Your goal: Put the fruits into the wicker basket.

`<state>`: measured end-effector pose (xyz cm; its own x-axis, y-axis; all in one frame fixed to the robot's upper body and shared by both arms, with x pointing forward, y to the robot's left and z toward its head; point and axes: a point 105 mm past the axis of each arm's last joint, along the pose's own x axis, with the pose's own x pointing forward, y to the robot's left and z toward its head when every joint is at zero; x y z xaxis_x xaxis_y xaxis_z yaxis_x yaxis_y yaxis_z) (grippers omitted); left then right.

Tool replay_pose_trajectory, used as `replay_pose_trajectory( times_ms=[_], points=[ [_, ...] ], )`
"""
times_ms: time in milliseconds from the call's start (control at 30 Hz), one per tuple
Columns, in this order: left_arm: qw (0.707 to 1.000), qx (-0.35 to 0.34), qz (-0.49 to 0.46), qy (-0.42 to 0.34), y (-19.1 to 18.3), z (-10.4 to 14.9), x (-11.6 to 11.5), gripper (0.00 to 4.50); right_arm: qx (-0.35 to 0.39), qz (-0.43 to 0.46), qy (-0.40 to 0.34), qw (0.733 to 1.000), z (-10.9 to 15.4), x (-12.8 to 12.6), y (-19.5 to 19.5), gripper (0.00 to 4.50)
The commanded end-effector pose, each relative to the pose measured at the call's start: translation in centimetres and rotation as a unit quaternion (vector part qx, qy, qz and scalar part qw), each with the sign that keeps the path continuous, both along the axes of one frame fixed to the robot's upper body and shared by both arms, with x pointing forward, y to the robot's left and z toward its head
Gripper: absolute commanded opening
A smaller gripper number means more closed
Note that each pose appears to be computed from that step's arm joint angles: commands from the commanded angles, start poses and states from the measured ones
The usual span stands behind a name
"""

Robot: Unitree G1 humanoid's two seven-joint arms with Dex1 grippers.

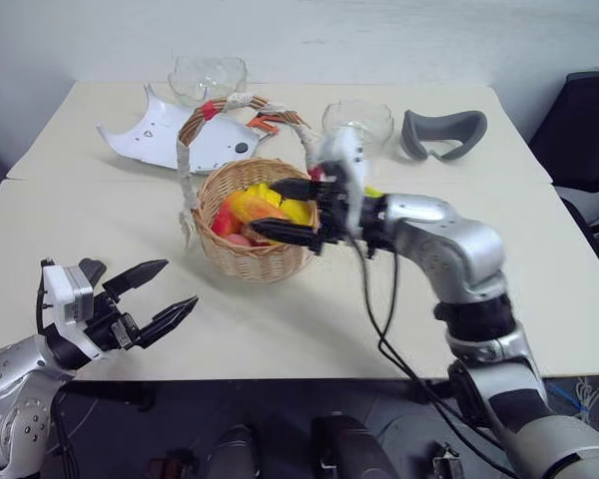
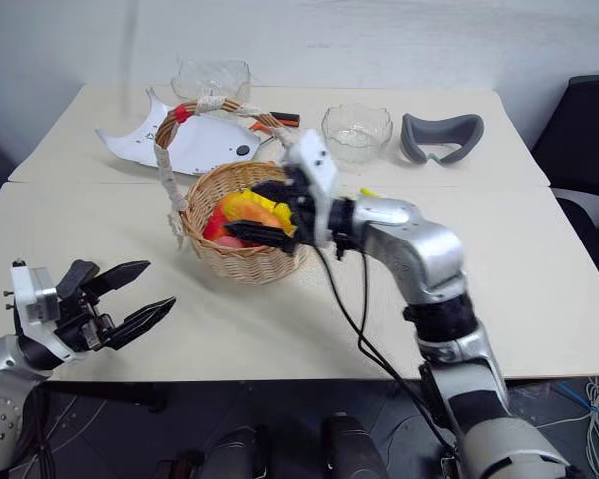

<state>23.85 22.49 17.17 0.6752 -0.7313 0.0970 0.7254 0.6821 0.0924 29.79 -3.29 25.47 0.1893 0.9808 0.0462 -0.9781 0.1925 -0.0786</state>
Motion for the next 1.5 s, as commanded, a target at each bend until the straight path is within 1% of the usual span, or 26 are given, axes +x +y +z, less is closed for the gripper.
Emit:
replay_pose_trajectory(
  times_ms=[33, 67, 100, 133, 200, 233, 300, 333, 400, 467, 600, 700, 767, 833, 867, 900, 967, 1067, 1133, 1167, 1267, 1300, 1333, 1400, 1500],
  points=[
    [0.999, 0.014, -0.016, -0.03, -0.7, 1.3, -0.2, 4.5, -0.006, -0.024, -0.088, 0.996, -0.5, -1.3, -4.7, 4.48],
    [0.999, 0.022, -0.022, -0.032, -0.9, 1.3, -0.2, 4.5, -0.031, -0.048, -0.115, 0.992, -1.8, -1.1, -6.5, 4.48],
    [0.999, 0.029, -0.028, -0.033, -1.0, 1.3, -0.2, 4.5, -0.057, -0.066, -0.126, 0.988, -3.1, -0.9, -8.0, 4.48],
    [0.998, 0.036, -0.033, -0.034, -1.2, 1.3, -0.1, 4.5, -0.064, -0.102, -0.119, 0.986, -4.3, -0.3, -10.0, 4.48],
    [0.997, 0.048, -0.044, -0.036, -1.7, 1.4, 0.0, 4.5, -0.061, -0.205, -0.106, 0.971, -6.4, 1.1, -14.8, 4.48],
    [0.997, 0.053, -0.05, -0.038, -1.9, 1.5, 0.1, 4.5, -0.083, -0.236, -0.107, 0.962, -7.6, 1.3, -16.8, 4.48],
    [0.996, 0.055, -0.055, -0.04, -2.2, 1.7, 0.2, 4.5, -0.127, -0.263, -0.11, 0.95, -9.6, 1.1, -19.2, 4.48],
    [0.996, 0.054, -0.056, -0.041, -2.2, 1.9, 0.3, 4.5, -0.142, -0.264, -0.113, 0.947, -10.2, 1.0, -19.8, 4.48],
    [0.996, 0.055, -0.057, -0.042, -2.3, 2.0, 0.4, 4.5, -0.151, -0.268, -0.109, 0.945, -10.5, 1.1, -20.1, 4.48],
    [0.996, 0.056, -0.059, -0.04, -2.4, 2.0, 0.6, 4.5, -0.153, -0.262, -0.083, 0.949, -10.4, 1.8, -19.5, 4.48],
    [0.996, 0.059, -0.061, -0.031, -2.5, 1.9, 1.0, 4.5, -0.186, -0.247, -0.054, 0.95, -8.4, 4.9, -16.8, 4.48],
    [0.995, 0.064, -0.064, -0.029, -2.6, 1.7, 1.6, 4.5, -0.251, -0.206, -0.057, 0.944, -7.5, 6.4, -14.4, 4.48],
    [0.995, 0.061, -0.065, -0.033, -2.7, 1.8, 1.9, 4.5, -0.294, -0.176, -0.076, 0.936, -7.2, 7.6, -12.3, 4.48],
    [0.995, 0.058, -0.069, -0.035, -2.9, 1.9, 2.1, 4.5, -0.315, -0.166, -0.098, 0.929, -6.6, 9.1, -10.4, 4.48],
    [0.995, 0.057, -0.072, -0.035, -3.0, 1.9, 2.2, 4.5, -0.323, -0.167, -0.085, 0.928, -6.5, 9.9, -9.6, 4.48],
    [0.995, 0.056, -0.074, -0.035, -3.2, 2.0, 2.2, 4.5, -0.329, -0.161, -0.087, 0.926, -6.3, 10.7, -8.4, 4.48],
    [0.995, 0.055, -0.076, -0.034, -3.4, 1.9, 2.3, 4.5, -0.345, -0.165, -0.09, 0.92, -6.2, 12.2, -7.0, 4.48],
    [0.995, 0.054, -0.079, -0.034, -3.6, 1.9, 2.4, 4.5, -0.376, -0.173, -0.112, 0.904, -6.7, 13.7, -6.1, 4.48],
    [0.995, 0.054, -0.079, -0.034, -3.6, 1.9, 2.4, 4.5, -0.382, -0.181, -0.123, 0.898, -6.8, 14.4, -5.4, 4.48],
    [0.995, 0.053, -0.078, -0.034, -3.6, 1.8, 2.4, 4.5, -0.391, -0.176, -0.105, 0.897, -7.3, 14.4, -5.2, 4.48],
    [0.995, 0.053, -0.075, -0.034, -3.6, 1.8, 2.2, 4.5, -0.425, -0.143, -0.03, 0.893, -9.0, 13.7, -5.7, 3.89],
    [0.995, 0.053, -0.074, -0.034, -3.6, 1.7, 2.2, 4.5, -0.428, -0.136, -0.01, 0.894, -9.3, 13.4, -5.9, 3.48],
    [0.995, 0.053, -0.073, -0.034, -3.6, 1.8, 2.2, 4.5, -0.429, -0.132, 0.005, 0.894, -9.5, 13.3, -6.0, 3.23],
    [0.995, 0.053, -0.072, -0.035, -3.6, 1.8, 2.2, 4.5, -0.445, -0.13, 0.007, 0.886, -9.6, 13.2, -6.7, 2.49],
    [0.995, 0.053, -0.071, -0.036, -3.7, 1.9, 2.2, 4.5, -0.435, -0.136, 0.003, 0.89, -9.1, 13.4, -7.1, 1.48]
  ],
)
